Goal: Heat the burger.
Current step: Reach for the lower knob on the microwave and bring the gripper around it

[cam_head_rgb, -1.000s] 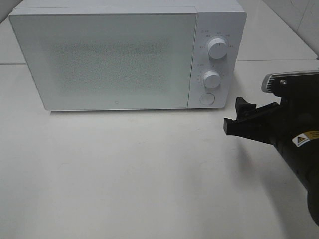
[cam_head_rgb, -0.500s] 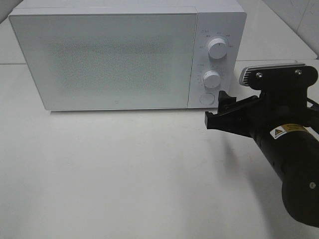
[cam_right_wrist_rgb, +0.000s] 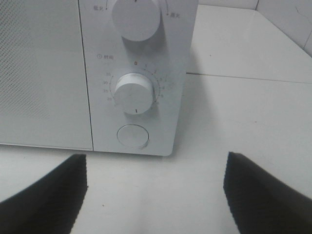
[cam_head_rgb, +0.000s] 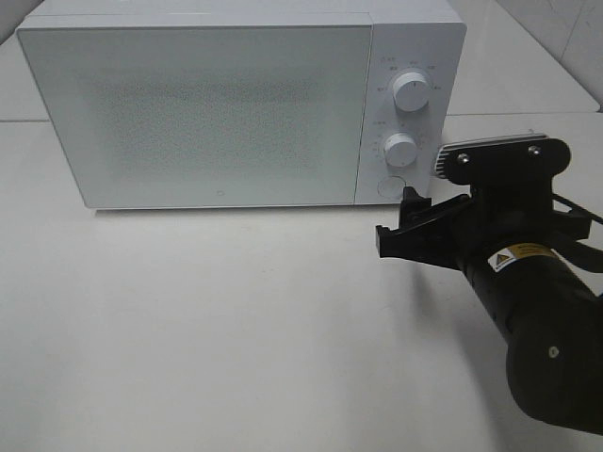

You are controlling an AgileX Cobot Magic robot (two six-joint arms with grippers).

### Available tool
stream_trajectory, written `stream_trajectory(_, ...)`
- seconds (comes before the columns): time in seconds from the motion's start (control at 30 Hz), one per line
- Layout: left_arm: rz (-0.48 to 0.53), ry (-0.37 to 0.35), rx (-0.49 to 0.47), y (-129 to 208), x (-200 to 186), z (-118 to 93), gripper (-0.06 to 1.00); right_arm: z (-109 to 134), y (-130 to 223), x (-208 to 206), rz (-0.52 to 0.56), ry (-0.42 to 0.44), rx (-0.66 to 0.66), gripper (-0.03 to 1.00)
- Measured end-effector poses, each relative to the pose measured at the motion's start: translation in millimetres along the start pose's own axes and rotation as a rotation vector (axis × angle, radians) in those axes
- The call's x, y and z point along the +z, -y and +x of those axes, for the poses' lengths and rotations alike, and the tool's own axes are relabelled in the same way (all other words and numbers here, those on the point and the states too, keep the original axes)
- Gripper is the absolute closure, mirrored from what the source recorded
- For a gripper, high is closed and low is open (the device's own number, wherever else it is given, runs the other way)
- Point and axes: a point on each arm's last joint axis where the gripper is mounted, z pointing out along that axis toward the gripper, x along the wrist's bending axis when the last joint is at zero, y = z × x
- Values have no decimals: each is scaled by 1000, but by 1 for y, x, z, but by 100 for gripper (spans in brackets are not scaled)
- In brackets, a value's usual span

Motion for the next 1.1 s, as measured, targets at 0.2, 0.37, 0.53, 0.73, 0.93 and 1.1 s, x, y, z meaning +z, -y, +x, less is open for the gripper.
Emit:
stream_trajectory(0.2,0,0,0,0,0,0,-4,14,-1,17,-7,9,10,20)
stream_trajectory(0.37,0,0,0,0,0,0,-4,14,-5,35,-15,55,37,20)
stream_trajectory(0.53,0,0,0,0,0,0,-4,18,-7,49,-30,60,39,20)
stream_trajectory(0.73,0,0,0,0,0,0,-4,30,-10,70,-52,62,52,20)
stream_trajectory(0.93,0,0,0,0,0,0,-4,39,-7,85,-56,70,60,21)
stream_trajectory(1.1,0,0,0,0,0,0,-4,42,-10,96,-65,97,87,22)
